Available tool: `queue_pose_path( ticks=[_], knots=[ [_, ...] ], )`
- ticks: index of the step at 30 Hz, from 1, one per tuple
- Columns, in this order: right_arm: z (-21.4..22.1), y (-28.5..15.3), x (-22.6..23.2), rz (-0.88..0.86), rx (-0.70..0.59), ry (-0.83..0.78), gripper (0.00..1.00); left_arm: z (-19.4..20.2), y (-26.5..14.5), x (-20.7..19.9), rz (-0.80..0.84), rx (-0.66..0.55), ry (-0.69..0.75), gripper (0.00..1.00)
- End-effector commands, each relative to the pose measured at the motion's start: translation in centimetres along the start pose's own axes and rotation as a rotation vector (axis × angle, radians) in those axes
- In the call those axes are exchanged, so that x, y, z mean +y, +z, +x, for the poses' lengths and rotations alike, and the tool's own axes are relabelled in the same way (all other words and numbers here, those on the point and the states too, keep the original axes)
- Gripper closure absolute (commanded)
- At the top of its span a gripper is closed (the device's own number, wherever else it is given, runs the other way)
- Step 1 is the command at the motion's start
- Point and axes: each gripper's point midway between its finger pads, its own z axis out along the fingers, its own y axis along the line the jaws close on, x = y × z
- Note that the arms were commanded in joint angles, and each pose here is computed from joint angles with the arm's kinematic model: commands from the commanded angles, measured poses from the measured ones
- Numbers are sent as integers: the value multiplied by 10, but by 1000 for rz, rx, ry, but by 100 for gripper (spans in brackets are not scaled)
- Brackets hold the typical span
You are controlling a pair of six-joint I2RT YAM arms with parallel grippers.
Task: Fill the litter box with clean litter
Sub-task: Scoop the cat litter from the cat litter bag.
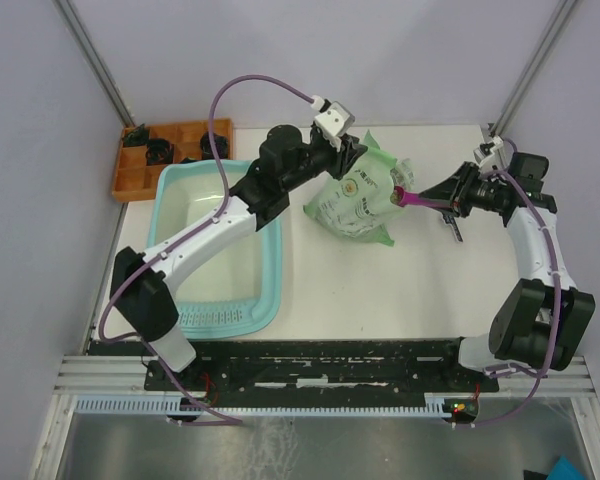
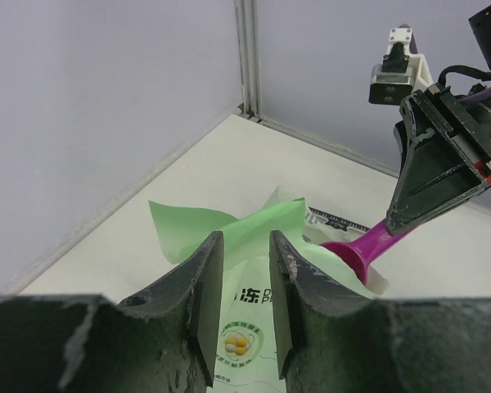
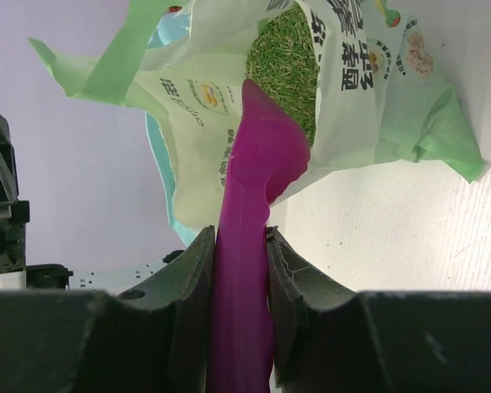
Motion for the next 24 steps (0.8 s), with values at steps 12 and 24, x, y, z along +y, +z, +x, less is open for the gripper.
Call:
queue_pose_path(
  ticks=[12, 24],
  knots=[
    [-18, -36, 26, -121, -79, -64, 98, -49, -28, 10, -88, -111, 22, 64],
    [-19, -55, 16, -143, -107, -4, 98, -52, -33, 14, -106, -106, 24, 65]
  ],
)
